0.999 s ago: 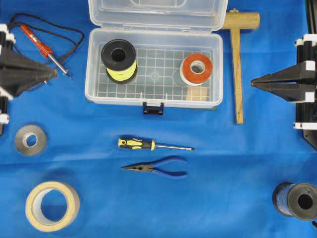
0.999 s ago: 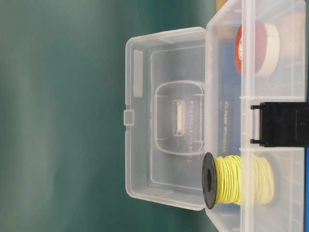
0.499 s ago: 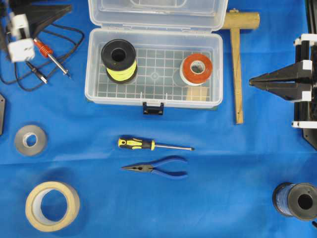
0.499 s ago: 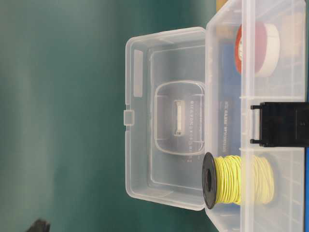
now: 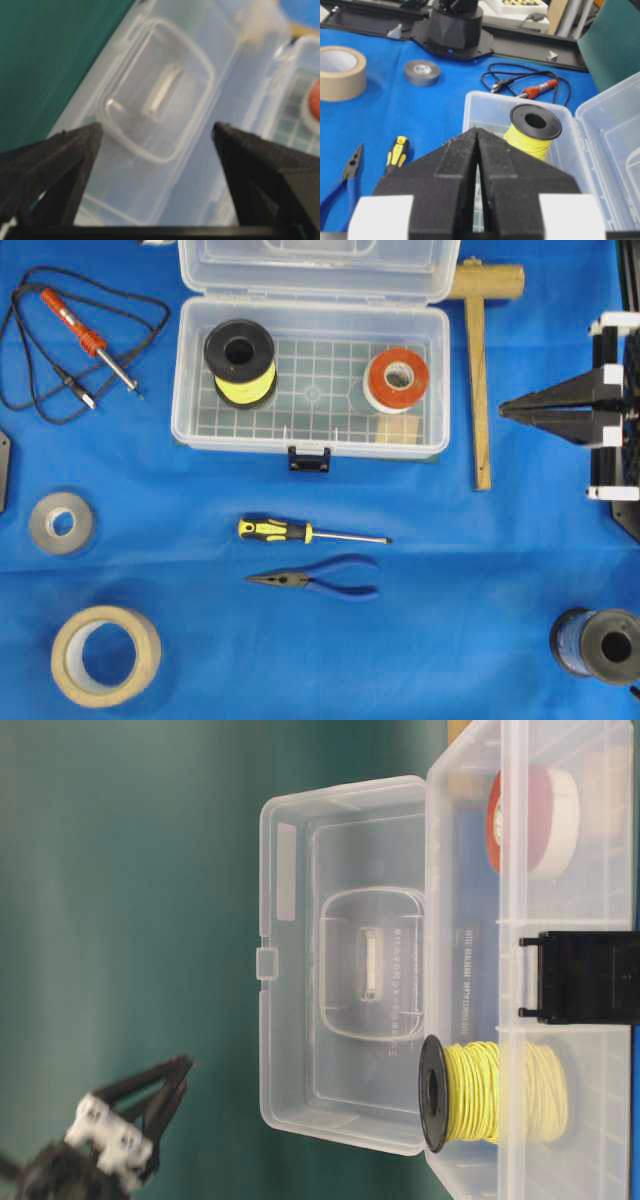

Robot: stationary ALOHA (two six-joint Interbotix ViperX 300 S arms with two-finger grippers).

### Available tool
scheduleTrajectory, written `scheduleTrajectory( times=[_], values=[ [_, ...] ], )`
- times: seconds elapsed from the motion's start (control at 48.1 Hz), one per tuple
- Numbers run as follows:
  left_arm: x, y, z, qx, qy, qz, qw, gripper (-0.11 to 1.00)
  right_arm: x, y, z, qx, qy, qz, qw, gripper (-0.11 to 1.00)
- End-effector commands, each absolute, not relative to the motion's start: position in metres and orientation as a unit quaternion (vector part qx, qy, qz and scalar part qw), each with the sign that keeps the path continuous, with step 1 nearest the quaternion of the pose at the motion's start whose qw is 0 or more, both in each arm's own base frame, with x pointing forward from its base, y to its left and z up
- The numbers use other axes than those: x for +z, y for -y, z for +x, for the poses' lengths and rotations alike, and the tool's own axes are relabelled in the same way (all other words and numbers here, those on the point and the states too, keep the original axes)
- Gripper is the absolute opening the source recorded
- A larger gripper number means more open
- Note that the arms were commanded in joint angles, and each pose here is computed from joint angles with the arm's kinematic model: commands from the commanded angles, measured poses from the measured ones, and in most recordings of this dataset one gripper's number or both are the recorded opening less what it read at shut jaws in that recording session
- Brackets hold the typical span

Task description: Close the tool box with the left arm.

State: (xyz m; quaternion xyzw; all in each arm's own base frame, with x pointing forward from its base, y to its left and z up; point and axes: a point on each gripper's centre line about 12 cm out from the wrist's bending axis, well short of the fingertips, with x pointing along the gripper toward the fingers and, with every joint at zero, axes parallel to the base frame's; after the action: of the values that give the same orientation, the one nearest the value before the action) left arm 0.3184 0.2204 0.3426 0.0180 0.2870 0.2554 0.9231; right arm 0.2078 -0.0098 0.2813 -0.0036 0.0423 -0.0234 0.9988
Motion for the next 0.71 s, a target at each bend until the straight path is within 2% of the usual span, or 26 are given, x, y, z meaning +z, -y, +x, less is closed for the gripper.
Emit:
scheduleTrajectory(
  times=[0.0, 0.27, 0.499, 0.686],
  values=[
    [0.356, -0.238, 0.330, 0.265, -0.283, 0.021, 0.922, 0.88, 0.287, 0.010, 0.211, -0.024, -0.038, -0.002, 0.999, 0.00],
    [0.326, -0.283, 0.351, 0.282, -0.319, -0.001, 0.905, 0.89, 0.281, 0.011, 0.215, -0.024, -0.050, -0.001, 0.998, 0.00],
    [0.298, -0.293, 0.358, 0.279, -0.345, -0.013, 0.896, 0.89, 0.281, 0.012, 0.215, -0.027, -0.051, -0.001, 0.998, 0.00],
    [0.285, -0.287, 0.359, 0.269, -0.367, -0.021, 0.890, 0.89, 0.281, 0.012, 0.215, -0.028, -0.051, -0.002, 0.998, 0.00]
  ],
)
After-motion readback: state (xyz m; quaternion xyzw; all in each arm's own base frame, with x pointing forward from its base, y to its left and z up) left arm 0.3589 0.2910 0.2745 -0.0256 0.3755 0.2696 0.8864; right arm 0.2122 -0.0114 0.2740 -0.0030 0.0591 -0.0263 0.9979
